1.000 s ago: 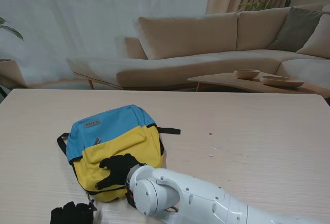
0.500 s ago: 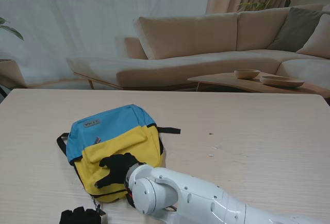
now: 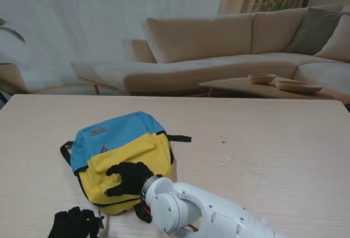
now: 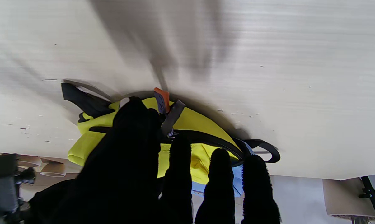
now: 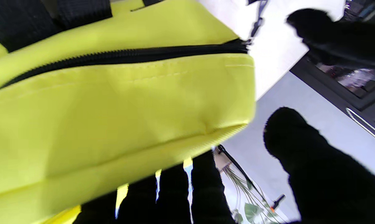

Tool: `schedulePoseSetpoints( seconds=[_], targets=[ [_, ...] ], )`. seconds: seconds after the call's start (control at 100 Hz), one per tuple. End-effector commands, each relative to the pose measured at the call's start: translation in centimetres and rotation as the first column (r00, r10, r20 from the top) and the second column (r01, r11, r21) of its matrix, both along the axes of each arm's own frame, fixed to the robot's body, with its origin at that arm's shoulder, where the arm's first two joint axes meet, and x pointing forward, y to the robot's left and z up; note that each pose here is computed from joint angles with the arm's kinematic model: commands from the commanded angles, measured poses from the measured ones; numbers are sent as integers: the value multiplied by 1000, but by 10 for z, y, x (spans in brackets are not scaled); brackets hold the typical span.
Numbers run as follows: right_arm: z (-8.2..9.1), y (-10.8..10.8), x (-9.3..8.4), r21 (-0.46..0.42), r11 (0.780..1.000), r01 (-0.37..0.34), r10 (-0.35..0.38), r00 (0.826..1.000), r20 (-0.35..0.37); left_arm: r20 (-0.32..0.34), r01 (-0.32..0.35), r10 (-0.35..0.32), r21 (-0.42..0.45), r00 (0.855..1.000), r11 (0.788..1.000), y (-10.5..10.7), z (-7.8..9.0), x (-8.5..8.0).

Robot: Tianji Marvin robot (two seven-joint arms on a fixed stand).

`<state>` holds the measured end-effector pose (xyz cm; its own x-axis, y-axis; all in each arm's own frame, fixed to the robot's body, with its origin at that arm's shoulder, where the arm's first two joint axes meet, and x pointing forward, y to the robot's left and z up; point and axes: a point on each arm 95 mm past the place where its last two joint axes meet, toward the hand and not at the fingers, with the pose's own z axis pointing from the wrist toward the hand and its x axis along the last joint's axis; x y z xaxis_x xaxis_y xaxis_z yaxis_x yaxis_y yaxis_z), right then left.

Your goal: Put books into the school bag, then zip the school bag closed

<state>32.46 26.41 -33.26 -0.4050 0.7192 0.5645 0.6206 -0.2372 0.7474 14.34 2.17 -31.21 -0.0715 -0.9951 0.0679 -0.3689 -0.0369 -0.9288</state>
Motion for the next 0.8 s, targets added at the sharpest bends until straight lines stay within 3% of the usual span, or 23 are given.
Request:
schedulePoseSetpoints(
  seconds=[0.0, 0.22, 0.49, 0.79],
  targets=[
    [3, 2, -13, 27, 999, -24, 24, 1000, -1, -10, -1, 1, 11, 1000, 1000, 2, 3, 0],
    [31, -7, -28, 131, 990, -45, 34, 995, 91, 19, 0, -1, 57, 1000, 998, 14, 13, 8],
    [49, -27, -50, 159, 986, -57, 26, 981, 190, 43, -10, 5, 115, 999, 993, 26, 26, 13],
    [38, -34, -68, 166, 982, -93, 79, 993, 87, 43, 3, -8, 119, 999, 993, 28, 32, 16]
  ],
)
